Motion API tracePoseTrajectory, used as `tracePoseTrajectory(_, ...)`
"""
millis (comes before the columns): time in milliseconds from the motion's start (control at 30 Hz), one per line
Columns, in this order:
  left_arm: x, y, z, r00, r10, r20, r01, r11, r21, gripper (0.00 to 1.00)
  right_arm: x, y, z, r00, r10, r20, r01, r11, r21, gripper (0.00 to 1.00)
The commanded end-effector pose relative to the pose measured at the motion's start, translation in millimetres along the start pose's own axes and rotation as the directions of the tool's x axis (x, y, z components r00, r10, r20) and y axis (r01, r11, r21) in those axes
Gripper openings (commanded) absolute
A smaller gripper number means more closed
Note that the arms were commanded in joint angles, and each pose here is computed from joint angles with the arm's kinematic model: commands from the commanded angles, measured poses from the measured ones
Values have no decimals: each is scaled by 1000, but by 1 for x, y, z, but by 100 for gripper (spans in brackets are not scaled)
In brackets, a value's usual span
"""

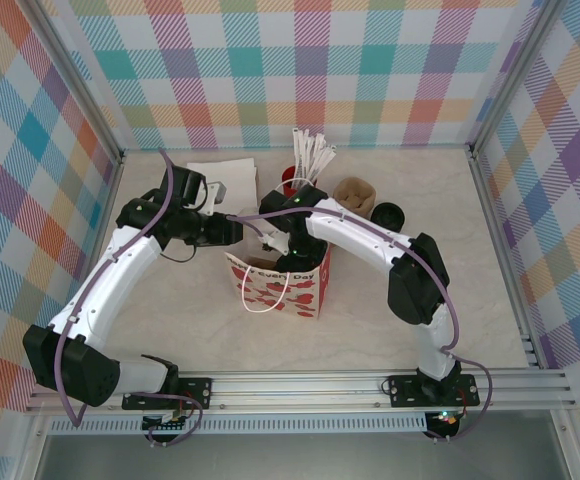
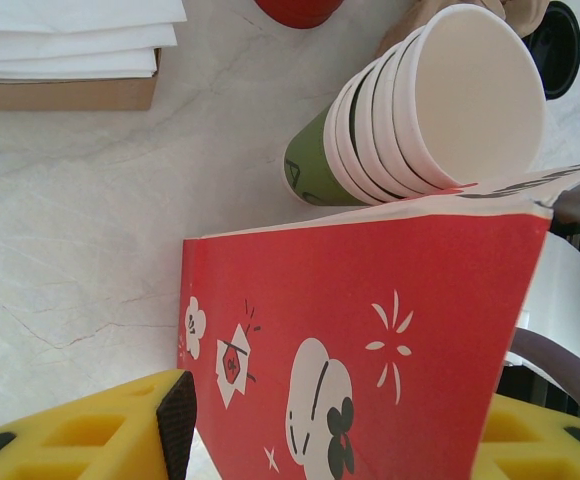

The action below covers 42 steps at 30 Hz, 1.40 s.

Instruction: Pack the takeout coffee

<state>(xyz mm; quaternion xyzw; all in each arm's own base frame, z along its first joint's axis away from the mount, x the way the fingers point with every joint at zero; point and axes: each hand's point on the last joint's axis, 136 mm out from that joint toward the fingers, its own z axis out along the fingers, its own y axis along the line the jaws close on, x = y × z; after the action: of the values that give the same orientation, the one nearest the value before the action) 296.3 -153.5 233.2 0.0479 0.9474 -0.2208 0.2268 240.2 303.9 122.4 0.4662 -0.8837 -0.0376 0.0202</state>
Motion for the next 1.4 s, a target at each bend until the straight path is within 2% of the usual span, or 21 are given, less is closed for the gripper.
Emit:
tracePoseTrajectory(0, 0, -3, -5, 1000, 1, 4, -1, 1000, 4, 53, 2, 3, 6, 1000, 7, -15, -7, 1000, -26, 87)
tracePoseTrajectory(1367, -2, -5, -7, 1000, 0, 8, 0, 1000, 9, 53, -1, 1, 27, 1000, 12, -12, -12, 998, -59, 87)
